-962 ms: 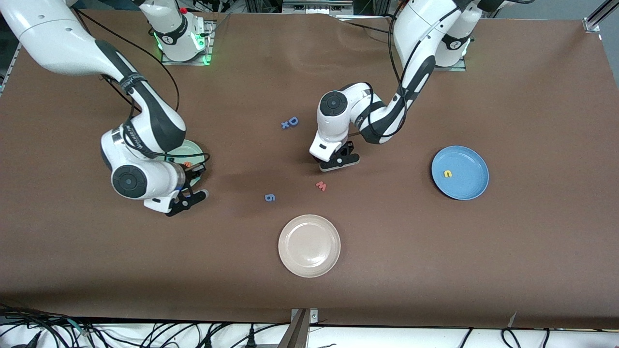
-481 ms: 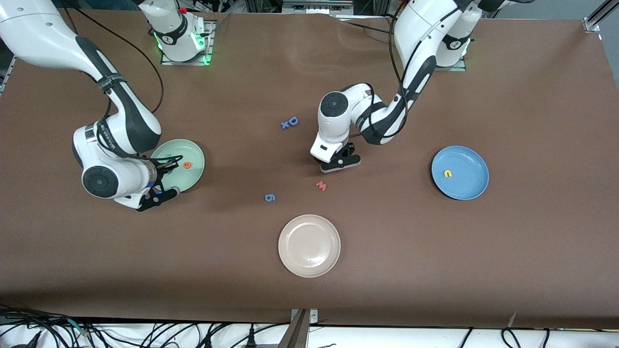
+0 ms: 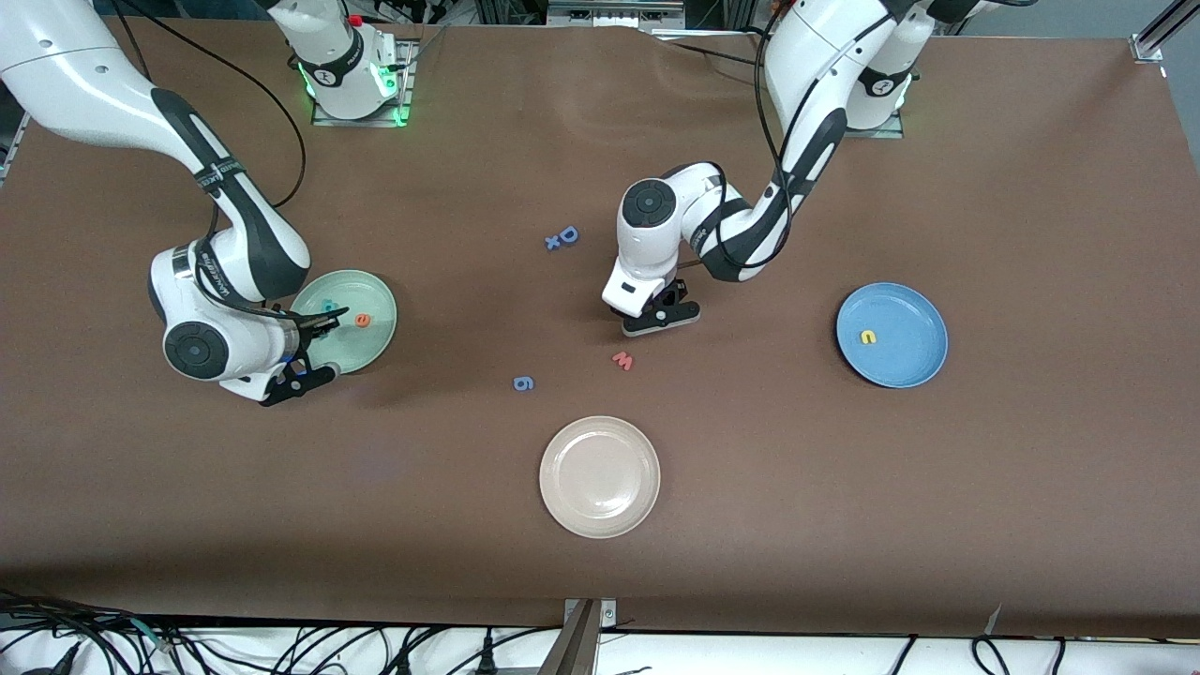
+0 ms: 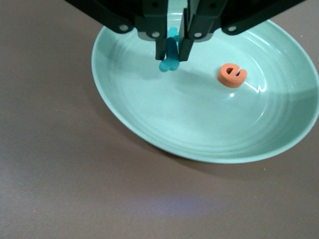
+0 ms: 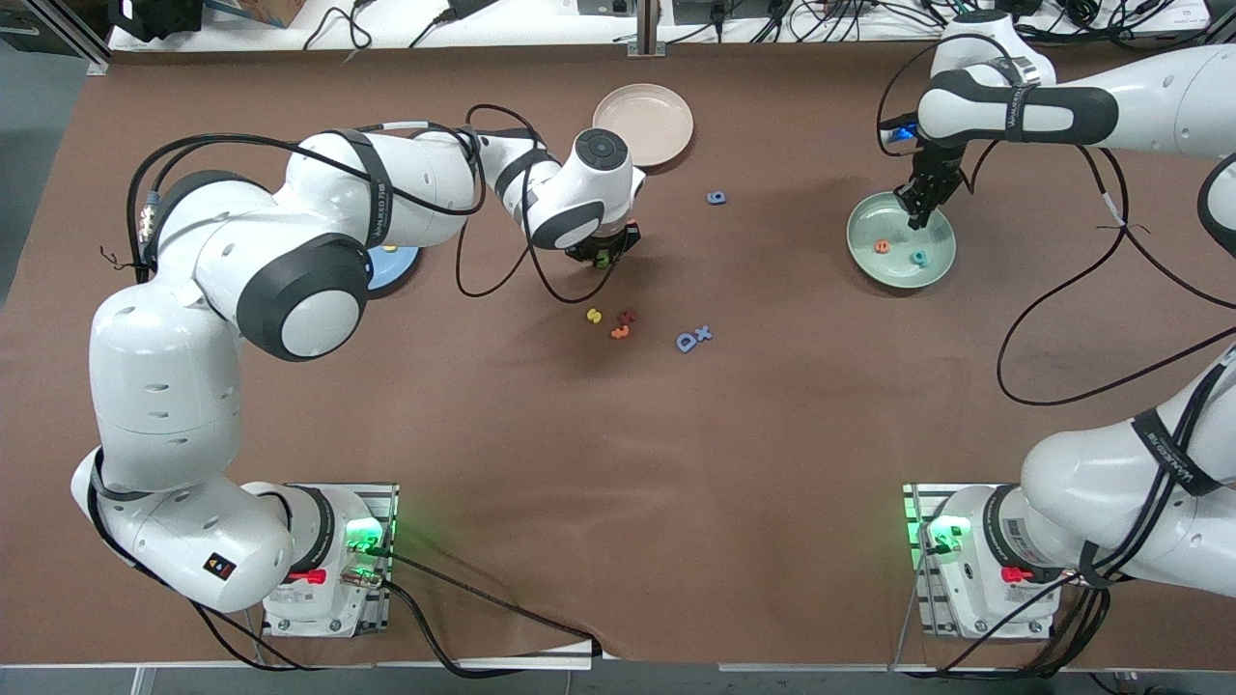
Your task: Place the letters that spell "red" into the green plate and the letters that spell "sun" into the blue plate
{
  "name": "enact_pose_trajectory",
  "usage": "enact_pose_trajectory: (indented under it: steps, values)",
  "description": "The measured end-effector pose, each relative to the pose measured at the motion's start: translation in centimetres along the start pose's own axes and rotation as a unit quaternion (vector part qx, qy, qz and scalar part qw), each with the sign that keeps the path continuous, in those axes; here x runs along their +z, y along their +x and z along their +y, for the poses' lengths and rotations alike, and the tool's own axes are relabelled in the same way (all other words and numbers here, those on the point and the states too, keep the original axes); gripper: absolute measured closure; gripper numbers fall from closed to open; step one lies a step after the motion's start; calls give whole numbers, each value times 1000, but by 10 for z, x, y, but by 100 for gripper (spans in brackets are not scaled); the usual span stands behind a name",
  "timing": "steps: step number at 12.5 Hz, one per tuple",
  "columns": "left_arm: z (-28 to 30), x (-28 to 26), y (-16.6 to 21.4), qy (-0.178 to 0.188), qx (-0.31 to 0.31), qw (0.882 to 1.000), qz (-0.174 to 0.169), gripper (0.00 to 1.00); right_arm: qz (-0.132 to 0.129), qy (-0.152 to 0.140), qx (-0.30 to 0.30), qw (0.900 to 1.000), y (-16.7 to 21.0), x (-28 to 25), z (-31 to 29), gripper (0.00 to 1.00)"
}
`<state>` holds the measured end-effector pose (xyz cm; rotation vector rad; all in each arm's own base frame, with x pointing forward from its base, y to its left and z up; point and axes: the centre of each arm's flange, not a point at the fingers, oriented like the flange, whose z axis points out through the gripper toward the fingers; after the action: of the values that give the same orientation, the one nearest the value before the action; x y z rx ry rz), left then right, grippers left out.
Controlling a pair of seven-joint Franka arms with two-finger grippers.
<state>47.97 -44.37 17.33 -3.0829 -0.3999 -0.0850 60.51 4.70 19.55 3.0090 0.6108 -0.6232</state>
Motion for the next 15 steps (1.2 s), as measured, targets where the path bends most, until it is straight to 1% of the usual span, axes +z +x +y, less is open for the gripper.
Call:
enact_pose_trajectory:
  steps: [1,2,3,4,5,6,7,9,11,14,15]
  values:
    - [-3,0,6,2,4,1000,3,73,-1,1,0,1000,0,1,0,68]
    - [-7,1,13,4,8,1000,6,73,-1,1,0,1000,0,1,0,59]
    - [-13,0,21,8,16,1000,8,73,0,1,0,1000,0,1,0,46]
    - [-21,-3,32,16,30,999,9,73,1,0,-1,1000,1,-1,-1,37]
    - [-33,-10,48,27,52,998,7,73,5,-1,2,1000,2,-7,-4,23]
    - [-48,-20,66,37,78,996,3,73,7,-3,14,1000,3,-20,-12,11]
    - [-70,-30,90,40,103,994,-6,73,6,-4,33,999,5,-39,-26,1]
    - [-123,-45,136,30,144,989,-23,73,11,-10,60,998,5,-82,-56,0]
    - [-176,-54,166,31,184,982,-27,73,19,-15,68,997,1,-119,-69,0]
    - [-249,-58,192,42,254,965,-38,73,42,-26,88,995,-16,-193,-62,0]
    - [-271,-56,196,46,278,958,-46,73,44,-29,94,994,-25,-214,-60,0]
